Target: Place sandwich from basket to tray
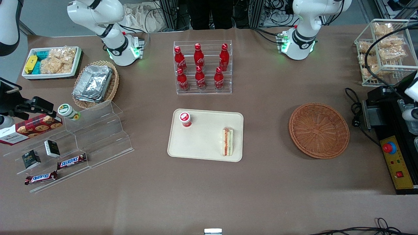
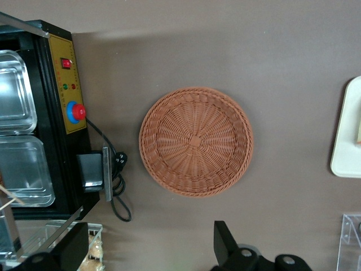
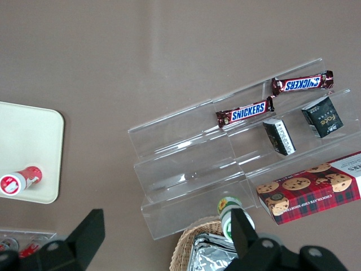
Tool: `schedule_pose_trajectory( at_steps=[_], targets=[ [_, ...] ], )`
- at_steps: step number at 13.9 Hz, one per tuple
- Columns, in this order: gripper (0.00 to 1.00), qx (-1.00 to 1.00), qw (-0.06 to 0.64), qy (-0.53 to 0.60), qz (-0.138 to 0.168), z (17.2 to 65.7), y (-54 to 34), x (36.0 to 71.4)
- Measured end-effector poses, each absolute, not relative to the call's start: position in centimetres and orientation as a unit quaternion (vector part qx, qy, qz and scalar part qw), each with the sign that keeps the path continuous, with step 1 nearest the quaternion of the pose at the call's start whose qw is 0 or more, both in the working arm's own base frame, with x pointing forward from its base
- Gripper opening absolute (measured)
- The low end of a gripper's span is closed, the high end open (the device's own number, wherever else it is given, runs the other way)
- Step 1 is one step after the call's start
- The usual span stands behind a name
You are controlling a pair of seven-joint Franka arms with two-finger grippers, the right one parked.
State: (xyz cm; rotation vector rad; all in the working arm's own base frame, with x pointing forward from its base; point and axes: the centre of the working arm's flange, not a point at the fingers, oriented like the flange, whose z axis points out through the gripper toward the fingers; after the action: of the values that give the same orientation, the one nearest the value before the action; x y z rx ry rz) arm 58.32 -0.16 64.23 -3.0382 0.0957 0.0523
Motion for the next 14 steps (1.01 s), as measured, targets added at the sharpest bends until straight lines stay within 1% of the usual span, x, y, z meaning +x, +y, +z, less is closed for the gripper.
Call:
schedule_pose_trajectory(
  at_steps=[4, 7, 11, 14],
  targets=[
    [1.00, -0.998, 0.052, 0.046, 0.008, 66.2, 0.3, 55.6],
    [1.00, -0.996, 0.048, 0.068, 0.011, 66.0, 0.1, 55.5],
    [1.00, -0.997, 0.033, 0.072, 0.012, 65.7, -0.3, 55.5],
    [1.00, -0.999, 0.015, 0.038, 0.010, 65.7, -1.2, 55.5]
  ],
)
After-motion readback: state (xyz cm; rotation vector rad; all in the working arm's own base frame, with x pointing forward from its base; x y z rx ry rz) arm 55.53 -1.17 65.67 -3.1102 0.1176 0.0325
